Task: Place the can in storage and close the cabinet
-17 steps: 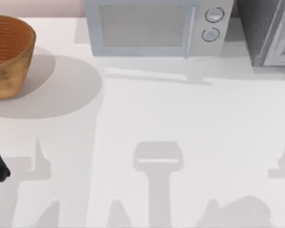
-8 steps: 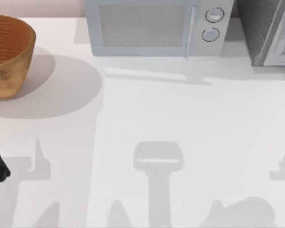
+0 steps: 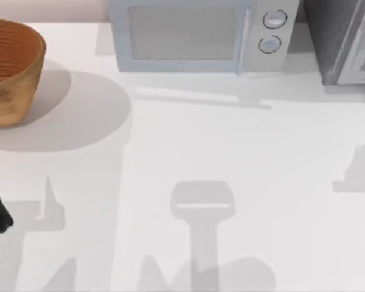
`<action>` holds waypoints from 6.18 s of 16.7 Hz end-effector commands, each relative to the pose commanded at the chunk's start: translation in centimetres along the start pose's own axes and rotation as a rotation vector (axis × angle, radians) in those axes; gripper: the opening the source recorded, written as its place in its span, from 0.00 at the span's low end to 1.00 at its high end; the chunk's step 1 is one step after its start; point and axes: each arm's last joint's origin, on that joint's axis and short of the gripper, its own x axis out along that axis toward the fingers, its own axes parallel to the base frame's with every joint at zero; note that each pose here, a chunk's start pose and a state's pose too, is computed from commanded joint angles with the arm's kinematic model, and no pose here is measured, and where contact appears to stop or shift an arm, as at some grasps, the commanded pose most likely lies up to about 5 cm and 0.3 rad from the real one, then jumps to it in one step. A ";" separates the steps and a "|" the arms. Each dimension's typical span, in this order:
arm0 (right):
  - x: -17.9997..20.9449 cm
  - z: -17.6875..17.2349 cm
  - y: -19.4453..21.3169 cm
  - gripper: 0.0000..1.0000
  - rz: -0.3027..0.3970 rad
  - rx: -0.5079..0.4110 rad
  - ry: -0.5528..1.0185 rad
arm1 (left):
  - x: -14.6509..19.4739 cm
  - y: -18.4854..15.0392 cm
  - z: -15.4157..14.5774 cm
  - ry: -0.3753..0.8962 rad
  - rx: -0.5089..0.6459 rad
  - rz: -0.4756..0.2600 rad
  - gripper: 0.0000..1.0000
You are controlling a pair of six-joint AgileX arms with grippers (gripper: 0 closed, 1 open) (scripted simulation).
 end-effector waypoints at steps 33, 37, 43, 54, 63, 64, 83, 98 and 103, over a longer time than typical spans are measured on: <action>20.3 27.6 4.6 0.00 -0.001 0.005 -0.050 | 0.0 0.0 0.0 0.000 0.000 0.000 1.00; 22.9 28.9 4.5 0.00 0.002 0.011 -0.098 | 0.0 0.0 0.0 0.000 0.000 0.000 1.00; 27.1 27.1 4.0 0.00 0.001 0.005 -0.055 | 0.0 0.0 0.0 0.000 0.000 0.000 1.00; 27.1 27.0 4.0 0.53 0.001 0.005 -0.054 | 0.0 0.0 0.0 0.000 0.000 0.000 1.00; 27.1 27.0 4.0 1.00 0.001 0.005 -0.054 | 0.0 0.0 0.0 0.000 0.000 0.000 1.00; 27.1 27.0 4.0 1.00 0.001 0.005 -0.054 | 0.0 0.0 0.0 0.000 0.000 0.000 1.00; 11.2 29.1 1.9 1.00 0.065 -0.036 -0.227 | 0.0 0.0 0.0 0.000 0.000 0.000 1.00; -1.7 -2.6 -0.4 1.00 0.025 -0.030 -0.140 | 0.0 0.0 0.0 0.000 0.000 0.000 1.00; -1.0 -10.3 -0.6 1.00 0.004 -0.005 -0.069 | 0.0 0.0 0.0 0.000 0.000 0.000 1.00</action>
